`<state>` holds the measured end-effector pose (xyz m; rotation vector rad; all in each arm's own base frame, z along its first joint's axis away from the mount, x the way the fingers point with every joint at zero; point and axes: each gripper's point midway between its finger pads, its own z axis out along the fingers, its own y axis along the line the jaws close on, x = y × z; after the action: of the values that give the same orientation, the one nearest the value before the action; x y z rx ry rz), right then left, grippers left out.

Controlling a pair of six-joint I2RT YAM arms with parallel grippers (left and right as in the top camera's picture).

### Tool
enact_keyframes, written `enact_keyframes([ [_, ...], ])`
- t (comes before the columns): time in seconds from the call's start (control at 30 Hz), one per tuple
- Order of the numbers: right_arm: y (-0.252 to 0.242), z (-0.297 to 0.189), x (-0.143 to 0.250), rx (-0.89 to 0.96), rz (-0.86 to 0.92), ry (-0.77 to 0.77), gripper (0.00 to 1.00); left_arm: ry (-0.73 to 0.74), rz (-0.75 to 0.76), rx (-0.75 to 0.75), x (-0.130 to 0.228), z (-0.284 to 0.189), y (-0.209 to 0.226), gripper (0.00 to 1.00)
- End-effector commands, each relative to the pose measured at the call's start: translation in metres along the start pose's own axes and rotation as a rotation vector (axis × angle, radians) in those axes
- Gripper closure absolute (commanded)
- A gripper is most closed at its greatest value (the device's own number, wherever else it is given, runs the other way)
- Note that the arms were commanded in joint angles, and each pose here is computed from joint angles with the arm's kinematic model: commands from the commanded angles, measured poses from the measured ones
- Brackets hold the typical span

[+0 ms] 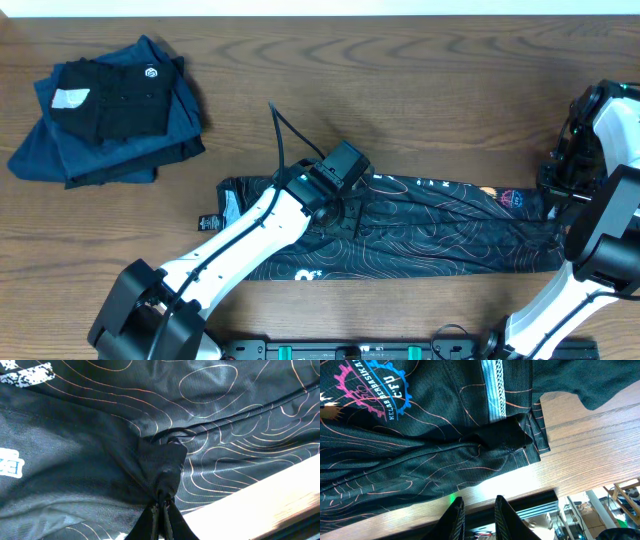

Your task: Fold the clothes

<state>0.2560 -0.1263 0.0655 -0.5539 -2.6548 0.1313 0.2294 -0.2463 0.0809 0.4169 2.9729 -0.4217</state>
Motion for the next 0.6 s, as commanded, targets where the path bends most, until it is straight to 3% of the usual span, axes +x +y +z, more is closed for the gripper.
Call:
enact_keyframes([
  [0.0,-0.004,-0.004,0.002,-0.006,0.029,-0.016,0.80,0.008,0.012,-0.002,0.002,0.004,0.001,0.94],
  [0.17,-0.007,-0.004,0.003,0.002,0.007,-0.011,0.79,-0.025,0.039,0.005,-0.008,0.000,0.003,0.92],
  [0.2,-0.009,-0.004,0.002,0.007,0.012,-0.015,0.75,-0.036,0.033,0.008,-0.011,-0.002,0.004,0.90],
  [0.23,-0.011,-0.004,0.001,0.008,0.020,-0.020,0.74,-0.051,0.028,0.013,-0.016,-0.006,0.004,0.84],
  [0.27,-0.014,-0.003,-0.001,0.003,0.030,-0.025,0.74,-0.064,0.022,0.016,-0.020,-0.009,0.005,0.71],
  [0.37,-0.021,-0.001,-0.003,-0.007,0.066,-0.031,0.74,-0.090,0.014,0.024,-0.026,-0.017,0.007,0.51],
  [0.57,-0.034,0.000,-0.024,-0.033,0.160,-0.112,0.77,-0.089,0.017,0.026,-0.025,-0.017,0.007,0.48],
])
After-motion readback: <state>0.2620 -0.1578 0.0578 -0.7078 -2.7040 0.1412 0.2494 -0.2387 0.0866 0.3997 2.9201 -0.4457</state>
